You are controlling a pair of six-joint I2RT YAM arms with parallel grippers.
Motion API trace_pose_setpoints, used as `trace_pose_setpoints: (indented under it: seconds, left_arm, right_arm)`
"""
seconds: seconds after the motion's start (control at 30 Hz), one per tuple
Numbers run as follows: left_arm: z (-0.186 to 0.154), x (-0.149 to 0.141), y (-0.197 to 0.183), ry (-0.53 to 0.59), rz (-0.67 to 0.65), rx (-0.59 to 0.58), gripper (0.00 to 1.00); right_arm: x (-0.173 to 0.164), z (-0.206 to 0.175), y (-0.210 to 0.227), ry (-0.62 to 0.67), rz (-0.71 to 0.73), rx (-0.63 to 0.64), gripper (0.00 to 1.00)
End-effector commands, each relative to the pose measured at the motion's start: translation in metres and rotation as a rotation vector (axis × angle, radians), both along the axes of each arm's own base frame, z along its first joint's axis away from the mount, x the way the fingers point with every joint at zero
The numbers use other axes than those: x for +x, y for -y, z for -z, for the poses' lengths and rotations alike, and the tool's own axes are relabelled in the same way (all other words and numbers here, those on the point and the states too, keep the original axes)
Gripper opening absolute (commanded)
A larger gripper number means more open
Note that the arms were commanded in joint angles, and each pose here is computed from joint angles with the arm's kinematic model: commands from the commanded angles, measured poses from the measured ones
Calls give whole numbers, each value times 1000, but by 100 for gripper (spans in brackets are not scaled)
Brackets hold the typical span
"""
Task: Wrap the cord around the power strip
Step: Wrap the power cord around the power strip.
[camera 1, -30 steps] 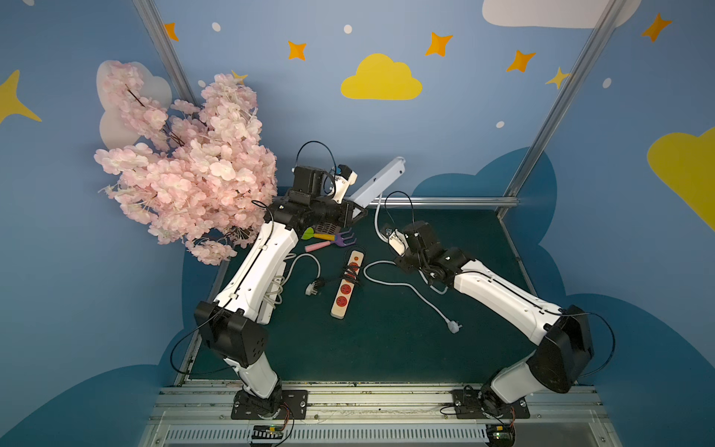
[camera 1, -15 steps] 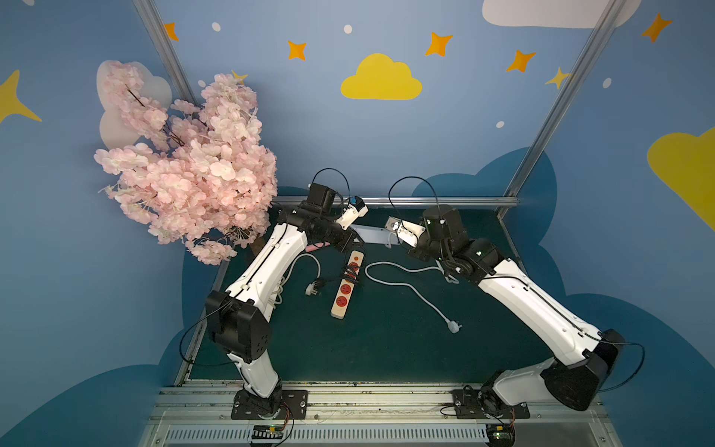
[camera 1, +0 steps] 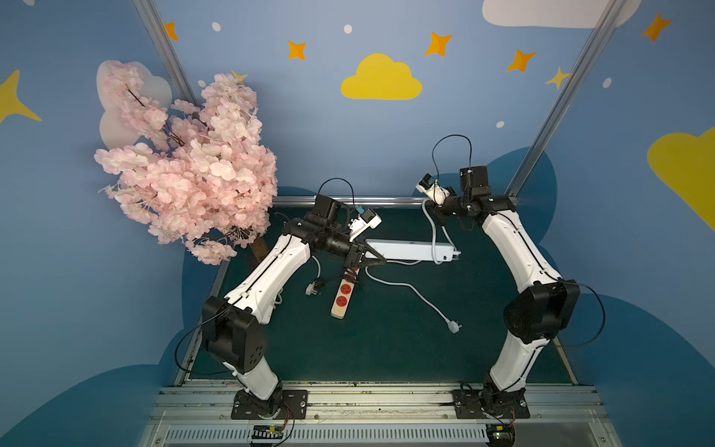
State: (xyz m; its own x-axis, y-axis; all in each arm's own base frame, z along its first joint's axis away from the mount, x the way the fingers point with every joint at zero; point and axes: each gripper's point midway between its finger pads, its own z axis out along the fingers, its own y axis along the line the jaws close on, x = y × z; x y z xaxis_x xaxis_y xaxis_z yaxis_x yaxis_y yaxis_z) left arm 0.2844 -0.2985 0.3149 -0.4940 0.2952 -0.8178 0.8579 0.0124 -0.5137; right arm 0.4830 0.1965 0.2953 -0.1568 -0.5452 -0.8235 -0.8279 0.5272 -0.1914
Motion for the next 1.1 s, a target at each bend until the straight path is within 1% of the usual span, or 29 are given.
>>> trace_pose_setpoints:
  seconds: [0.0, 0.17, 0.3, 0.47, 0.53, 0.67, 0.77, 0.83, 0.9, 1.0, 1.07]
  left_arm:
    - [-53, -19, 3, 49, 133, -235, 2]
    - [-70, 5, 1, 76, 49, -314, 3]
    - [-80, 15, 3, 90, -8, -353, 2]
    - [-99, 32, 3, 88, -113, -464, 2]
    - [-102, 41, 1, 81, -163, -498, 2]
    - [-109, 51, -2, 101, -241, -528, 2]
    - [-116, 53, -4, 112, -266, -541, 2]
    - [-119, 54, -5, 114, -280, -547, 2]
    - [-120, 54, -7, 116, -293, -548, 3]
    - [-121, 55, -9, 114, -317, -554, 2]
    - [-124, 58, -12, 113, -340, -566, 2]
  right_arm:
    - [0, -27, -19, -42, -114, 311, 10]
    - [13, -4, -25, -109, -56, 449, 31]
    - [23, 13, -30, -174, -26, 519, 38]
    - [37, 30, -31, -246, 44, 615, 50]
    - [37, 36, -31, -263, 77, 645, 54]
    - [28, 48, -24, -269, 130, 648, 68]
    - [23, 59, -17, -276, 152, 639, 76]
    - [21, 64, -13, -281, 156, 635, 79]
    - [19, 67, -12, -293, 148, 633, 81]
    - [16, 76, -11, -302, 153, 612, 80]
    - [17, 85, -9, -311, 170, 602, 77]
